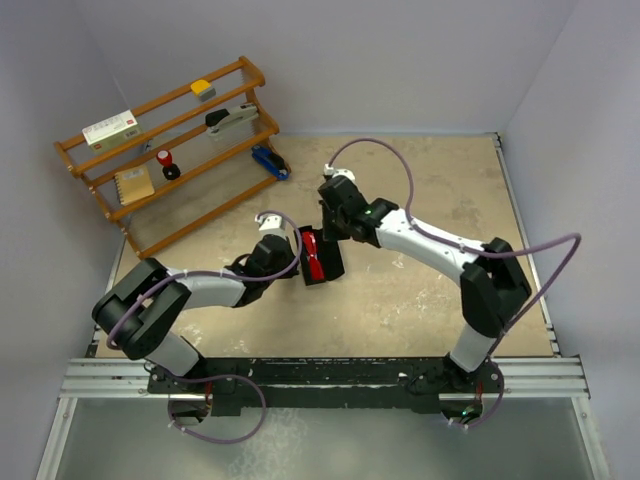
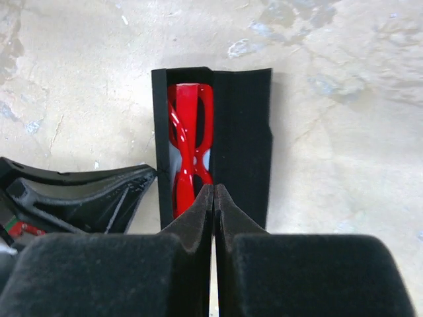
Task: Organize the sunglasses
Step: Adjust the sunglasses in the sunglasses case.
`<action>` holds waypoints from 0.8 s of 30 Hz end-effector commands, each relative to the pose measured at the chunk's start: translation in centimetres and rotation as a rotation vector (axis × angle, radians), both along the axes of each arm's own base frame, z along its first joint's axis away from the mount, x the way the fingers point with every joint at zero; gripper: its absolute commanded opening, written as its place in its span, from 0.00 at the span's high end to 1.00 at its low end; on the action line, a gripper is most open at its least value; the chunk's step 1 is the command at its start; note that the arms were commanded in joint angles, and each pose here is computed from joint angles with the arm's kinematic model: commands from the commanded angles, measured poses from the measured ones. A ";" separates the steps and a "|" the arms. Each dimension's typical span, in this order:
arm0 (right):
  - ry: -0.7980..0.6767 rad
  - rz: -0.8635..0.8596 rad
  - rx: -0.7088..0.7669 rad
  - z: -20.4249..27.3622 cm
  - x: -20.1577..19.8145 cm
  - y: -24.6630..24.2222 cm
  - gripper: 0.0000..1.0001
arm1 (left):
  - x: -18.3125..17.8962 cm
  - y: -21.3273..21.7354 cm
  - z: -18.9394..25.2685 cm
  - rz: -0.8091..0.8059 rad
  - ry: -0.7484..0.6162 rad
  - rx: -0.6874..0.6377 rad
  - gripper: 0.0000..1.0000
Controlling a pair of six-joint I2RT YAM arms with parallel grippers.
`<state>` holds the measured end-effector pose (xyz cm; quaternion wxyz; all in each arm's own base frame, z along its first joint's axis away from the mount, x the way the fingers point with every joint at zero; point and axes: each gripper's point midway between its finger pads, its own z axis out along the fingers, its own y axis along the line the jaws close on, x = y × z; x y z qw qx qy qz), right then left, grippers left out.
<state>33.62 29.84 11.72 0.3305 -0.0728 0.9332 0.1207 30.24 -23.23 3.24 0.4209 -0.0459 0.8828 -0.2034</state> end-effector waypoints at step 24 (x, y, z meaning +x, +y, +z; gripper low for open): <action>0.081 -0.052 0.084 -7.3 1.1 -4.7 1.00 | 1.2 -0.1 1.6 0.032 -0.041 0.000 1.00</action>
